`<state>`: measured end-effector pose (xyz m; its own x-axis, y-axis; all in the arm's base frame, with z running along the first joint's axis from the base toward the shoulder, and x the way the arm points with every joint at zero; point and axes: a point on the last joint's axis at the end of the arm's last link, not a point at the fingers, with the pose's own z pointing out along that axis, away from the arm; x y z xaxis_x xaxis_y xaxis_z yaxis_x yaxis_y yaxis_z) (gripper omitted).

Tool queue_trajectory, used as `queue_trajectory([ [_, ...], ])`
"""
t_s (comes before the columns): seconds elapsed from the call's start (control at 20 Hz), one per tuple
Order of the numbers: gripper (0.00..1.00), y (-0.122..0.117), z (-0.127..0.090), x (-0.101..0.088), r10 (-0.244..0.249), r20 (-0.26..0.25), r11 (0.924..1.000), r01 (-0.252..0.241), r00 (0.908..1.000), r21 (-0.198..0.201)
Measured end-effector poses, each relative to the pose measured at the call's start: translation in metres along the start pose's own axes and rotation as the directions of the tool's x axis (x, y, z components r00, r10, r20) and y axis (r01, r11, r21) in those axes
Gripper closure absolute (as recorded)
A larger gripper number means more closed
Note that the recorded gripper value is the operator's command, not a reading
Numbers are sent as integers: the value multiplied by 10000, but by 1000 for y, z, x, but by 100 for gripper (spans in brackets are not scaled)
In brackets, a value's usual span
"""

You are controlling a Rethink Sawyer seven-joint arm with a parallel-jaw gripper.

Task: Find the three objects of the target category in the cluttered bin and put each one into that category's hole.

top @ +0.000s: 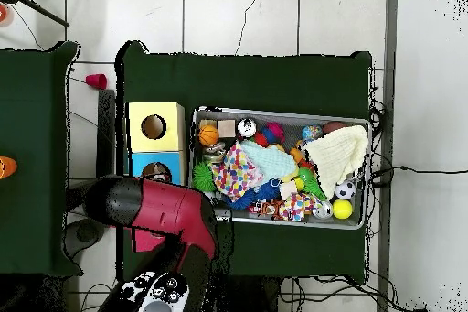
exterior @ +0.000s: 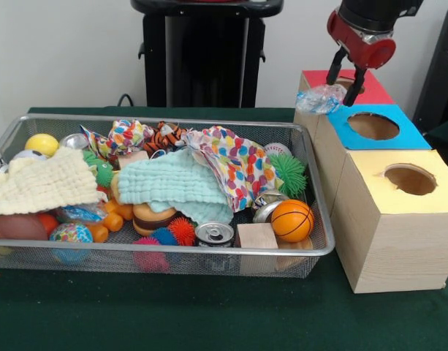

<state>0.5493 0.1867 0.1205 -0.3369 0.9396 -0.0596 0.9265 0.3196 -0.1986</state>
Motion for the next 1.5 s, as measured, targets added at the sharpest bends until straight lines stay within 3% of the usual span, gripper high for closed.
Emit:
queue_trajectory([
  [0.65,0,-3,13,-6,75,96,9997,-77,9999,230],
  [1.05,0,1,27,-24,267,564,9996,-260,9981,-137],
  [1.4,0,7,55,-34,251,1261,9978,-171,9917,-641],
  [1.45,100,7,59,-35,247,1333,9976,-157,9908,-680],
  [1.5,100,7,59,-36,253,1346,9974,-160,9906,-696],
])
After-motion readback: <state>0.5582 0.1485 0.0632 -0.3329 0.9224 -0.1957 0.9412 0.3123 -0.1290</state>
